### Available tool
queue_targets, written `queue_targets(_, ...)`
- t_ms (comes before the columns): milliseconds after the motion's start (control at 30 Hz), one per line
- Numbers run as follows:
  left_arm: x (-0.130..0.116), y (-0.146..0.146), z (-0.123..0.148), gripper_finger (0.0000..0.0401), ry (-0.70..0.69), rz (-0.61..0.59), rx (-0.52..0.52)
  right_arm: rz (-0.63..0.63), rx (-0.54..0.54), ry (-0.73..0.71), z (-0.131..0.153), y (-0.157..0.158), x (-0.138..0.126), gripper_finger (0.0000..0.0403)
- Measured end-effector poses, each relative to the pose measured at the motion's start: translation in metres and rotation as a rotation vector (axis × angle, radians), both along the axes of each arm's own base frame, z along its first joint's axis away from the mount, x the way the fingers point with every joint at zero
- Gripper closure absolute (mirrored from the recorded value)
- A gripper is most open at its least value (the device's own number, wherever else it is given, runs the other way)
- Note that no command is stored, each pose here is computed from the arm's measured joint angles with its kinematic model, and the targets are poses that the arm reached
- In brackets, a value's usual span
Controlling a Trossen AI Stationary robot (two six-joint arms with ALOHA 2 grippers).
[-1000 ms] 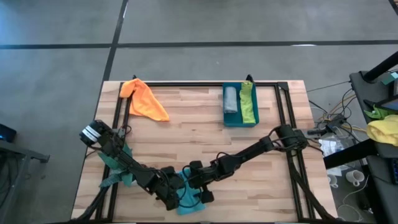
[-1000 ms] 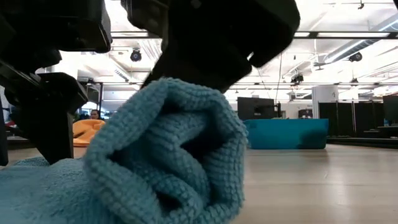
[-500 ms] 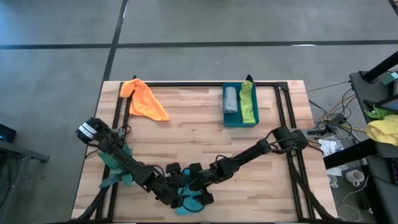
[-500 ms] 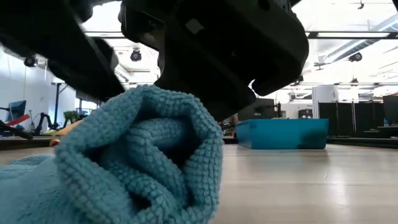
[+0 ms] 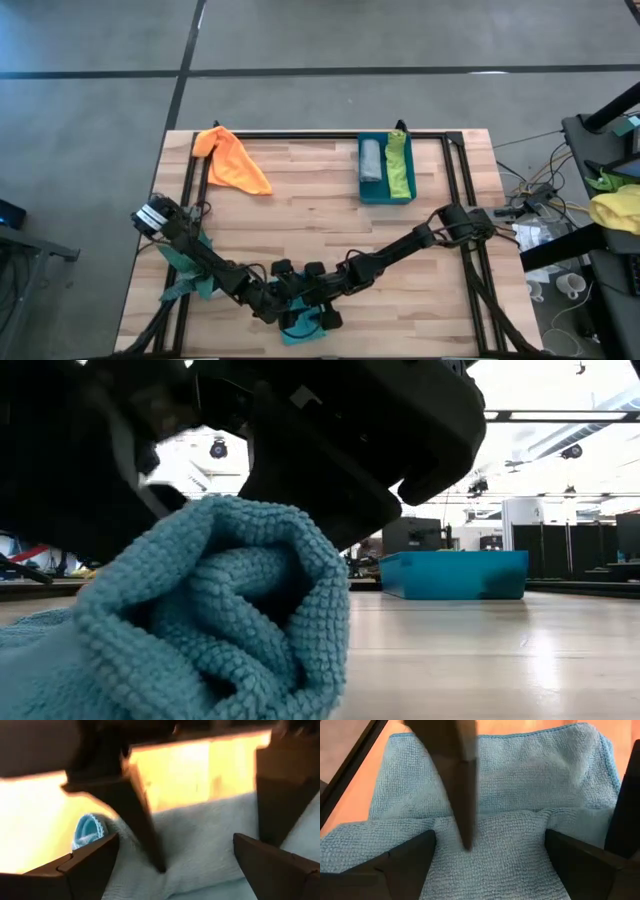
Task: Roll microfiber towels into tight, uniform cylinder then place into a basket
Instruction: Roll the blue towel
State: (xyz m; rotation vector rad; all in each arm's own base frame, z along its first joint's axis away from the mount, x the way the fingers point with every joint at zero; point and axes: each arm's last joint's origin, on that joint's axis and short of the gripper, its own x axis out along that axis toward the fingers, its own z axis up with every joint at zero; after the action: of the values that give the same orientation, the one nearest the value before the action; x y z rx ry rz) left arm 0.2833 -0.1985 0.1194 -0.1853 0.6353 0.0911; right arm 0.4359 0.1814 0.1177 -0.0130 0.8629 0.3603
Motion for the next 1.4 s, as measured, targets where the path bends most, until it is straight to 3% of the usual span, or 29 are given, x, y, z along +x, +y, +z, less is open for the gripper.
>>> queue_targets(133, -0.001, -0.001, -0.012, 0.0024, 0.021, 0.002, 0.021, 0.019, -0.024, 0.004, 0.006, 0.000, 0.000, 0.0033)
queue_targets(367, -0.001, 0.002, -0.018, 0.0025, 0.057, -0.003, 0.050, 0.051, -0.029, -0.021, 0.041, 0.006, -0.008, 0.0033)
queue_targets(533, 0.003, 0.007, -0.019, 0.0025, 0.062, 0.003, 0.062, 0.013, -0.012, -0.031, 0.031, 0.015, -0.009, 0.0033)
queue_targets(700, 0.011, 0.016, -0.018, 0.0025, 0.039, -0.015, 0.083, -0.025, -0.037, 0.046, 0.006, 0.013, -0.012, 0.0033)
queue_targets(933, 0.040, 0.042, -0.009, 0.0024, -0.007, -0.039, 0.135, -0.049, -0.098, 0.162, -0.001, 0.002, -0.034, 0.0033)
queue_targets(1200, 0.101, 0.070, -0.021, 0.0025, -0.061, -0.084, 0.182, -0.097, -0.130, 0.219, 0.000, -0.019, -0.080, 0.0033)
queue_targets(1400, 0.124, 0.078, -0.034, 0.0025, -0.061, -0.093, 0.170, -0.099, -0.113, 0.214, 0.021, -0.032, -0.112, 0.0033)
